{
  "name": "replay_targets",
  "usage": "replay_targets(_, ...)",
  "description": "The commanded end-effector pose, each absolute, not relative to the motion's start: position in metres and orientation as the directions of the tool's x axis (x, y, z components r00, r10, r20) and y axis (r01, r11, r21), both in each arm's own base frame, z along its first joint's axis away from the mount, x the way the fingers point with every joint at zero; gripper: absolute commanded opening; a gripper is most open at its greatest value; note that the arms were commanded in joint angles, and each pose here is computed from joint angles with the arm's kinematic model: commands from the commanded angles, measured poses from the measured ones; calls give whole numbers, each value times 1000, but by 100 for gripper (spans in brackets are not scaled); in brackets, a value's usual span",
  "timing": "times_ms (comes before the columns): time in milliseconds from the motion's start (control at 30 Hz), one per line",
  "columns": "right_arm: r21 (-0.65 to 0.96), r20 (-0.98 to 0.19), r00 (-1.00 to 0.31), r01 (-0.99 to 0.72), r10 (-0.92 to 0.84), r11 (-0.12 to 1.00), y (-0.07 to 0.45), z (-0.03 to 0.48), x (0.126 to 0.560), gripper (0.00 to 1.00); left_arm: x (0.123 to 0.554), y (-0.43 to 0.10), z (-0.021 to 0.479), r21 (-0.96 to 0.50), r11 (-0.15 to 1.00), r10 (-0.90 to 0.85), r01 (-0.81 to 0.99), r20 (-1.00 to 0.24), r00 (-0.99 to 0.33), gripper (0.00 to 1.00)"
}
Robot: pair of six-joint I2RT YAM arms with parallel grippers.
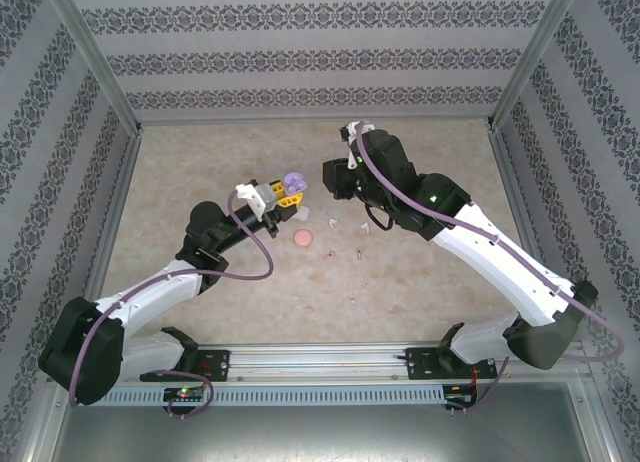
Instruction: Insert the wireless bluetooth earbuds into the charging case
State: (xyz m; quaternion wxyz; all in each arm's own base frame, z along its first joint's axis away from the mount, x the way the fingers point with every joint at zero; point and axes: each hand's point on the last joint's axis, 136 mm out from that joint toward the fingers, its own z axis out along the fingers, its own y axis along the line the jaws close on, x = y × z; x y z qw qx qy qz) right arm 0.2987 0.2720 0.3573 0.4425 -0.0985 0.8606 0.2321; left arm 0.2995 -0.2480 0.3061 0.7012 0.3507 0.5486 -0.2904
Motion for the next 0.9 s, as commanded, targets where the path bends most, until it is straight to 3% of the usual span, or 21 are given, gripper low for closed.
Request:
replay_targets(0,317,-829,-558,-425,30,848,287,369,297,26,290,-263,319,184,523,-49,832,-968,245,0)
replay_targets(867,334,-792,-611,-430,2,839,314,335,297,25,291,-267,323,194,518,-56,833,-964,259,0)
